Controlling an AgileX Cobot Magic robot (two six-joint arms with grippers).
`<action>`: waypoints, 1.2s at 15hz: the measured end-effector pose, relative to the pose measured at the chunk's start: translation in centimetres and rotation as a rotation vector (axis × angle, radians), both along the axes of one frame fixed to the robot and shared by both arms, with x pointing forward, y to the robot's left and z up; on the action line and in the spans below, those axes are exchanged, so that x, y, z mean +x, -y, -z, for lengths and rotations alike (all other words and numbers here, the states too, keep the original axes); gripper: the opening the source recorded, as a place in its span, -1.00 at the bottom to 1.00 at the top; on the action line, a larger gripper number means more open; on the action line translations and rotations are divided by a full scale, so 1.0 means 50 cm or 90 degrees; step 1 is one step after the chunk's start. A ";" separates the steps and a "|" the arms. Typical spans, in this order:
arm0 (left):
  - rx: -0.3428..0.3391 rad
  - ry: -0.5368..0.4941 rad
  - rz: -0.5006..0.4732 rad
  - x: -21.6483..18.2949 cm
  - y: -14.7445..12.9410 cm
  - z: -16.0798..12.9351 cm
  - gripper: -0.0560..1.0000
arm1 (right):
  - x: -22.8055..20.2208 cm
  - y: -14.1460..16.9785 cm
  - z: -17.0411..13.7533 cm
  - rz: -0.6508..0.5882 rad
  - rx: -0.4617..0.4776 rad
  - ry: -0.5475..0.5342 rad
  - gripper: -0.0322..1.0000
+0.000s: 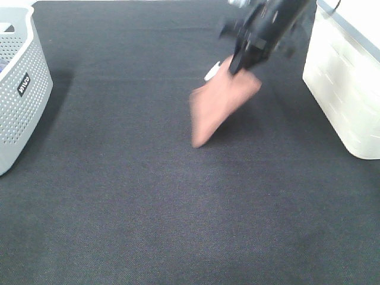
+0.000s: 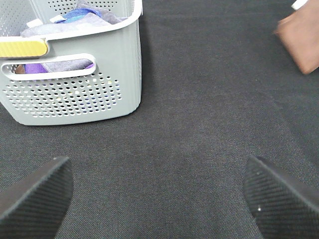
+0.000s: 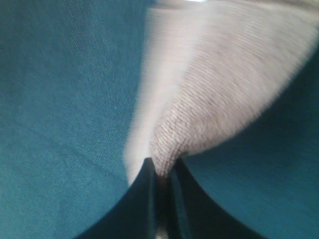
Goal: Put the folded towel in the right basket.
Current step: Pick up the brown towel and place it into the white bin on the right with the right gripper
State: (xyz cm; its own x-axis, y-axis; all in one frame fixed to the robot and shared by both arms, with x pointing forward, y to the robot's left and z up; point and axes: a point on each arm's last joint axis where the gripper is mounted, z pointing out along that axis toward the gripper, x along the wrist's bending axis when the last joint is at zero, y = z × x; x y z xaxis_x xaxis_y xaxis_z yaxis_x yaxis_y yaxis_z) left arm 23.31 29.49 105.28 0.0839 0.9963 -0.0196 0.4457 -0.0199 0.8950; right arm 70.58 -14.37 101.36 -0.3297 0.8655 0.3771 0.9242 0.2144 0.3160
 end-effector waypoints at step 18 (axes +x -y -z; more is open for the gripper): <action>0.000 0.000 0.000 0.000 0.000 0.000 0.77 | -0.117 0.498 -0.353 0.371 -0.106 0.260 -0.91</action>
State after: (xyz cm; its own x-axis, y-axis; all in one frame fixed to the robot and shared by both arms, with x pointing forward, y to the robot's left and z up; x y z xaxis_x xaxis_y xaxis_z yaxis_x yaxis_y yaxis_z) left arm 23.31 29.49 105.28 0.0839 0.9963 -0.0196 0.4457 -0.0199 0.8950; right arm 64.70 -39.27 119.00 0.1153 0.9785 0.1708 0.7183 -0.2009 0.6661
